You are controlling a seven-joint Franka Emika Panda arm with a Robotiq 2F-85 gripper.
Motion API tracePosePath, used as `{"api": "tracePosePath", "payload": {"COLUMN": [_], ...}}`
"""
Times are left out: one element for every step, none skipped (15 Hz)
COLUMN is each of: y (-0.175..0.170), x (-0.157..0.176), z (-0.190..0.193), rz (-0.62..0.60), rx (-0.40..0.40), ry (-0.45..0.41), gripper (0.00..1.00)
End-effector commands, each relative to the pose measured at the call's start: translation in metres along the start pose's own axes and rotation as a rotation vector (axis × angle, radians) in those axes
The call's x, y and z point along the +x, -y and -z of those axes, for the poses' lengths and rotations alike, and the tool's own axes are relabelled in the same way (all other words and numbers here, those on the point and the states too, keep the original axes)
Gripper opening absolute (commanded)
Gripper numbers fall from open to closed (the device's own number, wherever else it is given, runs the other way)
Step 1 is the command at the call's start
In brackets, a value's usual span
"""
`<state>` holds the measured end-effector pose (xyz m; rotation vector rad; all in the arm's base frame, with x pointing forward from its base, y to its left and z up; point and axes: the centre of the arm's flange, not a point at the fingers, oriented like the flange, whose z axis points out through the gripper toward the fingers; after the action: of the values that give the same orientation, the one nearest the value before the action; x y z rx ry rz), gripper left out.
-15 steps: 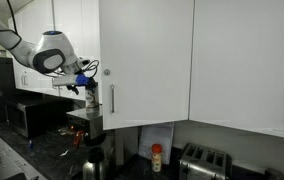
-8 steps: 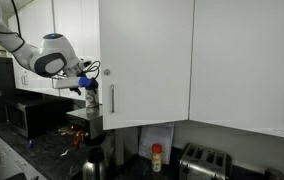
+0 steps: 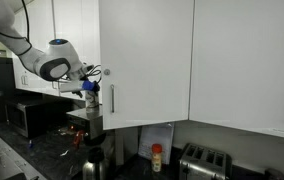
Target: Open the right cabinet door, take the container and put it in the cabinet, then close the cabinet door
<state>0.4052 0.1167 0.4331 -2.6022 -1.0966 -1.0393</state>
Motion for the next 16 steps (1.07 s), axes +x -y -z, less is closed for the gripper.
{"api": "tracePosePath", "payload": {"y": [-0.009, -0.010, -0.010, -0.011, -0.011, -0.011, -0.011, -0.012, -0.013, -0.013, -0.013, -0.013, -0.014, -0.016, -0.017, -0.019], "x": [0.007, 0.008, 0.009, 0.009, 0.010, 0.010, 0.010, 0.010, 0.011, 0.011, 0.011, 0.011, 0.010, 0.009, 0.009, 0.007], "z": [-0.019, -0.020, -0.022, -0.023, -0.023, -0.024, -0.023, -0.023, -0.023, -0.022, -0.021, -0.019, -0.017, -0.012, -0.008, -0.002], "rz": [0.027, 0.028, 0.030, 0.032, 0.035, 0.038, 0.042, 0.044, 0.047, 0.050, 0.052, 0.055, 0.053, 0.049, 0.043, 0.037], "rx": [0.014, 0.017, 0.020, 0.022, 0.024, 0.026, 0.026, 0.027, 0.028, 0.029, 0.028, 0.030, 0.029, 0.023, 0.018, 0.007], "ry": [0.000, 0.001, 0.002, 0.004, 0.004, 0.005, 0.005, 0.004, 0.003, 0.004, 0.002, 0.005, 0.009, 0.012, 0.016, 0.023], "gripper": [1.00, 1.00, 1.00, 1.00, 0.75, 0.74, 0.67, 0.59, 0.53, 0.48, 0.42, 0.37, 0.31, 0.29, 0.28, 0.27]}}
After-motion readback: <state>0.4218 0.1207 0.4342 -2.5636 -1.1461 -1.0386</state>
